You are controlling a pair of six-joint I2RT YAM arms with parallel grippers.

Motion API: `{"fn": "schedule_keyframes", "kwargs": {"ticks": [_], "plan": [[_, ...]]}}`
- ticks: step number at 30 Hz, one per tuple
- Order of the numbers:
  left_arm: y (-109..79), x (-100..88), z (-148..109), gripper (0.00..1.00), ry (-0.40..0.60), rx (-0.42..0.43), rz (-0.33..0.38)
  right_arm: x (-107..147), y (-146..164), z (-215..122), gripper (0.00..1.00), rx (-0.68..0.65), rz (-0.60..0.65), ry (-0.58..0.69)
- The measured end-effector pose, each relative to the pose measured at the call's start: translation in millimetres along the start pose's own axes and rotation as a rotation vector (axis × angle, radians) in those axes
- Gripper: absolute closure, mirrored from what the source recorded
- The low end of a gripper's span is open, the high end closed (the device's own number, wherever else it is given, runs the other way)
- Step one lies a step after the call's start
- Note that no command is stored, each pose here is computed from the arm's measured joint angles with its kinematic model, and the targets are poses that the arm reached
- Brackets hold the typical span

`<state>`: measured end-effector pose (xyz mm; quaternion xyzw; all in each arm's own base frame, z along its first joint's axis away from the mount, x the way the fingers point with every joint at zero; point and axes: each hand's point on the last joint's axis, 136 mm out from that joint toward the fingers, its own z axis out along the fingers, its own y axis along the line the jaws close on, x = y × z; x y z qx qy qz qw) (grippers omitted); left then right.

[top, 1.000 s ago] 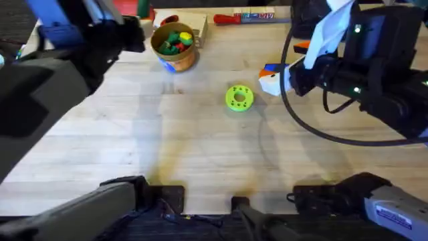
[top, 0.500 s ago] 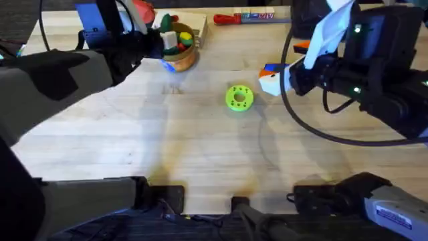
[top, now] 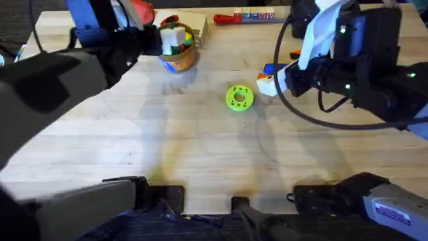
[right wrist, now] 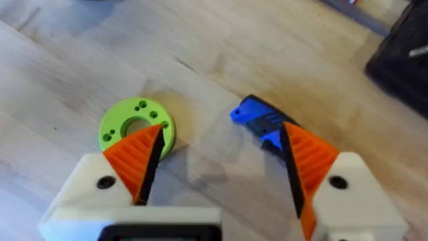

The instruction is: Pick up the gripper from the table and insert it into the empty holder that is missing its gripper. Then pick up a screw, insert it into the mounting hole, and use the screwdriver to tighten it. Finally, clean up the table by picking up the vegetable and placing it into the bucket.

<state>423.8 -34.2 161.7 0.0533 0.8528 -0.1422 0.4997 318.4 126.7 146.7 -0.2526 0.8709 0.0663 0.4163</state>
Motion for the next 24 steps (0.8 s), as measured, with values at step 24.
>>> {"fn": "schedule_keyframes", "kwargs": {"ticks": [24], "plan": [[-95.3, 47.1, -204, 0.013, 0.103, 0.102, 0.358, -3, 5, -126, 0.010, -0.036, 0.162, 0.350]]}}
